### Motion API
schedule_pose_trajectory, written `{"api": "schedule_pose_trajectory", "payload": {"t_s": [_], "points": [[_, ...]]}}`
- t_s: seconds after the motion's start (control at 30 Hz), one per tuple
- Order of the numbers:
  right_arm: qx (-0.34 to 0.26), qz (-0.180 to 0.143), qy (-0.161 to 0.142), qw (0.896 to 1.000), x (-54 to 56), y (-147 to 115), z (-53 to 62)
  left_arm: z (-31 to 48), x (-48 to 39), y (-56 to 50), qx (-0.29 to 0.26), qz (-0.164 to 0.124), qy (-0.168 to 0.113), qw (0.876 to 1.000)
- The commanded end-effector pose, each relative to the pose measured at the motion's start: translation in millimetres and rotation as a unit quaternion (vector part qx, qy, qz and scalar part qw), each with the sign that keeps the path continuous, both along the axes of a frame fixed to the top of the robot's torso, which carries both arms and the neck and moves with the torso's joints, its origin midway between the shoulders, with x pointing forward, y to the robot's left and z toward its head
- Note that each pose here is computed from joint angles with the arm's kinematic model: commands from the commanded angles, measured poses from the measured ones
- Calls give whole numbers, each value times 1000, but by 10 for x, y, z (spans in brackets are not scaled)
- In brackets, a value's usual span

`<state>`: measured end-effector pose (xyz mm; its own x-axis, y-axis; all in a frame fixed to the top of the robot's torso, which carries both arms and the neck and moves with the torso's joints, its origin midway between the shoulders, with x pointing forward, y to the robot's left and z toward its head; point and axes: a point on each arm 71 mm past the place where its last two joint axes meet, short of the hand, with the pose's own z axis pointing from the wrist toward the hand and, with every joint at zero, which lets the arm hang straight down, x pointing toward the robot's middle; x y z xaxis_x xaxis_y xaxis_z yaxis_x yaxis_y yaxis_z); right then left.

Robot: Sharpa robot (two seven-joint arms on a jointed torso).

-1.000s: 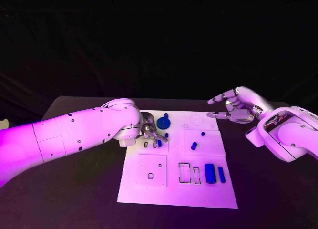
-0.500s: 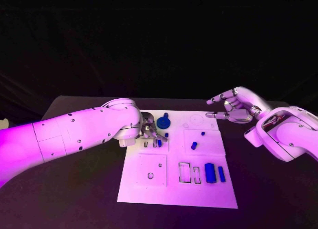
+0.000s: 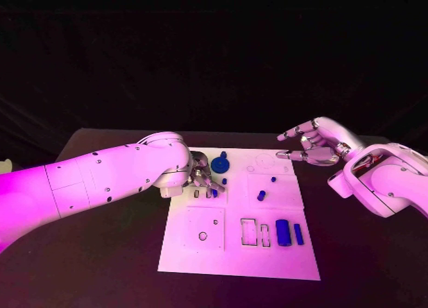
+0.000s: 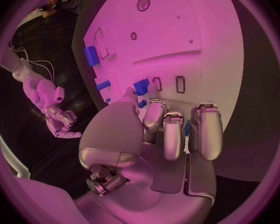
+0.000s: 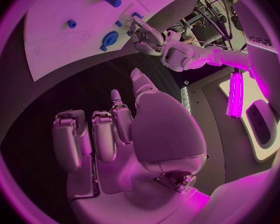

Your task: Assemble the parts on the task board

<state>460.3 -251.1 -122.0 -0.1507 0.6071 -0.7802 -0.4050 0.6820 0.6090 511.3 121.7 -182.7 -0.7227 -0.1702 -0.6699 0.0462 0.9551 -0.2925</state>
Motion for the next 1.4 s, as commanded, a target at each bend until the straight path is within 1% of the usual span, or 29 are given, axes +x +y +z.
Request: {"api": "schedule_pose_trajectory", "payload": {"t_s": [0.03, 0.37, 0.57, 0.8, 1.03, 1.13, 1.23, 1.4], "points": [[-3, 4, 5, 1000, 0, 12, -12, -8, -16, -22, -1, -7, 10, 1000], [-4, 5, 7, 1000, 10, 20, -28, -9, -25, -38, -27, 4, 21, 999], [-4, 6, 9, 1000, 14, 25, -43, -1, -23, -1, -43, 19, 18, 999], [-5, 6, 12, 1000, 19, 26, -66, 24, -46, 48, -54, 28, 12, 998], [-6, 6, 14, 1000, 28, 27, -88, 58, -80, 84, -63, 35, 0, 997], [-6, 7, 15, 1000, 29, 28, -96, 69, -87, 108, -61, 37, -12, 997], [-6, 6, 15, 1000, 28, 25, -101, 63, -102, 137, -57, 39, -25, 997], [-6, 6, 16, 1000, 30, 18, -105, 46, -126, 162, -47, 36, -36, 998]]}}
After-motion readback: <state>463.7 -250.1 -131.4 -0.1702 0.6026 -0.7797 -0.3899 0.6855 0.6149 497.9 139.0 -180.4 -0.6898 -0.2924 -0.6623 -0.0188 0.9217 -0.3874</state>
